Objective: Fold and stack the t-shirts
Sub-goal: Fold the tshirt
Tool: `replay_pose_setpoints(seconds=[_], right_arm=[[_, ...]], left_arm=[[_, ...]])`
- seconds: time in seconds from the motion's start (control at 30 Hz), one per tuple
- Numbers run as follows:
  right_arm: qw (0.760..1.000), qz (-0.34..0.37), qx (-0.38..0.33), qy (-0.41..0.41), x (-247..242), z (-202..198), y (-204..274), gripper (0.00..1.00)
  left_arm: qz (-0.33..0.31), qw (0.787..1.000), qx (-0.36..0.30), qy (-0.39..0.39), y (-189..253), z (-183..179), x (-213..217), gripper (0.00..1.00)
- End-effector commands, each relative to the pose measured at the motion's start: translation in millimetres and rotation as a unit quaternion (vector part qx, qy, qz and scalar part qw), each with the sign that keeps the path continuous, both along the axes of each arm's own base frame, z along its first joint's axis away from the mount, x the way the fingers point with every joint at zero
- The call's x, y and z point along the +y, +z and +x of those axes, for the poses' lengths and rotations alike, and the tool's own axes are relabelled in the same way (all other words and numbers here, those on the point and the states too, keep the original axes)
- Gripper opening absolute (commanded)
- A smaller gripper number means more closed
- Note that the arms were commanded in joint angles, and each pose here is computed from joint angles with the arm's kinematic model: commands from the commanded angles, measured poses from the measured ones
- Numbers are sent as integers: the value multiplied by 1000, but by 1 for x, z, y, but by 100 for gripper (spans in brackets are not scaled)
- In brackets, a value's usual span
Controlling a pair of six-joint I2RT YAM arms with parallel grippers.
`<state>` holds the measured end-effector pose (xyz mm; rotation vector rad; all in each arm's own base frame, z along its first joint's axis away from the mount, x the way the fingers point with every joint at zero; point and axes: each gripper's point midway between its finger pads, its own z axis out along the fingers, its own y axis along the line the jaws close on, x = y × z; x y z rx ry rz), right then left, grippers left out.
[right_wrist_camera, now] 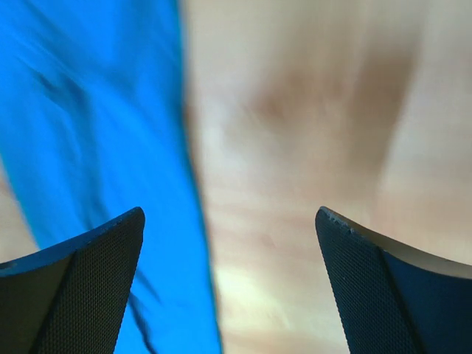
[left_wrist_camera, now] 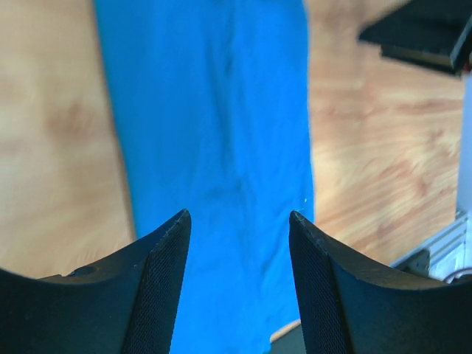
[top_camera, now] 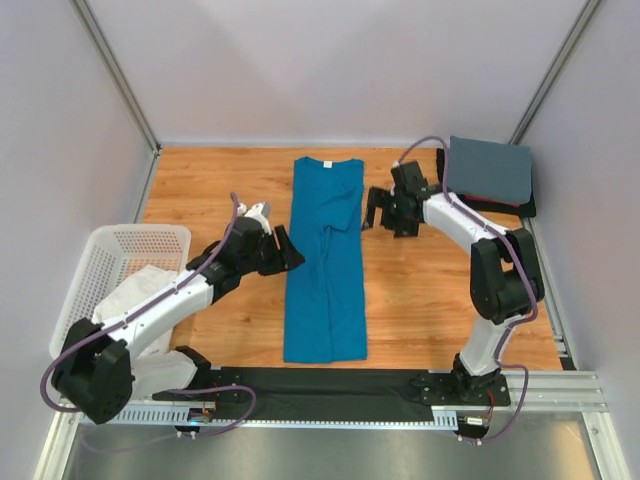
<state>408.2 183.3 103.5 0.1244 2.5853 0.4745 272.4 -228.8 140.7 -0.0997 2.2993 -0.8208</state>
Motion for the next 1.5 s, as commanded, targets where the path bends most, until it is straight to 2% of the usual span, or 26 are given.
replay_pose_setpoints(seconds=[0.0,0.07,0.1,0.13,0.23,0.33,0.47,0.6,0.7,0.87,1.13,1.27,1.47], right_arm=[[999,24,30,-37,-15,-71,3,100],[996,52,49,-50,-13,-102,-1,97],[994,53,82,-53,-19,-133,-23,94],[993,83,69,-44,-13,-147,-7,91],[987,112,98,-55,-14,-192,-11,82],[982,127,130,-49,-11,-231,-16,76],[973,142,180,-24,4,-270,-28,63],[972,101,212,-1,4,-288,-36,63],[964,96,248,23,12,-304,-44,63],[963,95,244,55,29,-307,-43,59],[954,91,270,92,47,-315,-56,57],[952,94,275,100,53,-314,-59,50],[947,86,289,110,56,-320,-64,43]], left_arm=[[-19,998,54,29,-14,-35,15,63],[-25,996,73,34,-23,-55,21,63],[-16,995,91,36,-31,-66,26,63],[-13,994,99,35,-35,-73,28,63],[4,988,148,39,-54,-102,38,63],[4,984,178,28,-60,-125,38,62],[3,979,202,28,-64,-150,42,60],[-19,973,229,34,-71,-164,42,58],[-23,971,235,25,-75,-169,39,57],[-2,966,258,12,-86,-182,36,56],[-1,966,259,9,-92,-187,30,53],[25,961,276,1,-101,-195,34,53],[25,960,279,3,-104,-198,33,53]])
